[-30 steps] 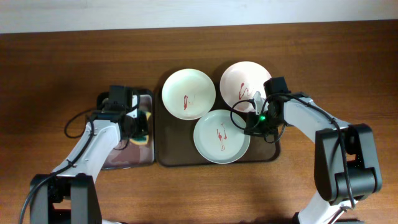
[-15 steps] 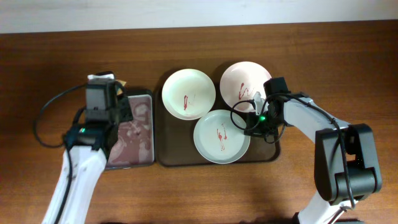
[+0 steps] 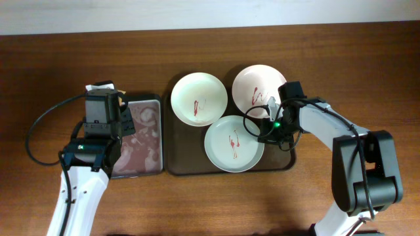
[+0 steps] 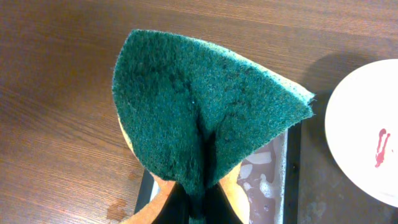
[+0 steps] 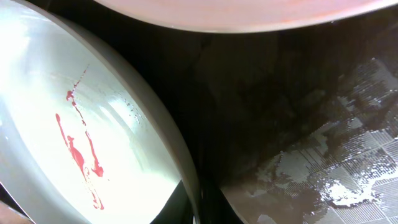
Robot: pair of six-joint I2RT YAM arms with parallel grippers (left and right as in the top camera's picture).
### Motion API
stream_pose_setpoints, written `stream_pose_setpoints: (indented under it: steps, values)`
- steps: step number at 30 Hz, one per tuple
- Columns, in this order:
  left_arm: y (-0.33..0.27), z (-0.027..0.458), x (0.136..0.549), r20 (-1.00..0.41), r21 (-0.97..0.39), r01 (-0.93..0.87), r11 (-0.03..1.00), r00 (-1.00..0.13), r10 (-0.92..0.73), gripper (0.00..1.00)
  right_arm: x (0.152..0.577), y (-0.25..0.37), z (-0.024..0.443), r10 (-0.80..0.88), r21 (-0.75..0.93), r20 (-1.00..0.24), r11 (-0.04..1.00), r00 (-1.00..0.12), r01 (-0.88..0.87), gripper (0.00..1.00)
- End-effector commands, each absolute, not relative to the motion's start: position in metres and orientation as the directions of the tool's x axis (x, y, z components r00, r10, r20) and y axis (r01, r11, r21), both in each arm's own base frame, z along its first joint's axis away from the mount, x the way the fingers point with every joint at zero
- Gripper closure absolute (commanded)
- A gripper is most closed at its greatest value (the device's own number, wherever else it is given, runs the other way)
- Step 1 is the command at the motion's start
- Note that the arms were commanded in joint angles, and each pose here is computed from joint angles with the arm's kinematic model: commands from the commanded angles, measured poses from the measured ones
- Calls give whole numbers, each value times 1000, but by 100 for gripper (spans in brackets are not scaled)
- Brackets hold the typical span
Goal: Clean dirty plates on tray and stack at the side
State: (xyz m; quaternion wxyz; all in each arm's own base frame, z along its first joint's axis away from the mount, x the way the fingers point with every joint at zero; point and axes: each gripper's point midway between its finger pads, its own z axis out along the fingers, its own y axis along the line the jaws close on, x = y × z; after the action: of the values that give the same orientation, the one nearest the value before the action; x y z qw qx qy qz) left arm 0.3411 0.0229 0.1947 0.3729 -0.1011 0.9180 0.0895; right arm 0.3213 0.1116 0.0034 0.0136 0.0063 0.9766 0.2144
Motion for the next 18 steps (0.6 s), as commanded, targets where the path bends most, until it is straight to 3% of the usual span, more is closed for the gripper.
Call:
stream_pose_setpoints:
  steps: [1,18]
  values:
    - [28,204,343,-724,91,-282,955,-677,-131,100,317,111,-4,12,401,-2,916,-1000,10,92]
    - [28,200,339,-706,98,-277,956,-696,-130,100,317,111,-4,12,401,-2,916,-1000,10,92]
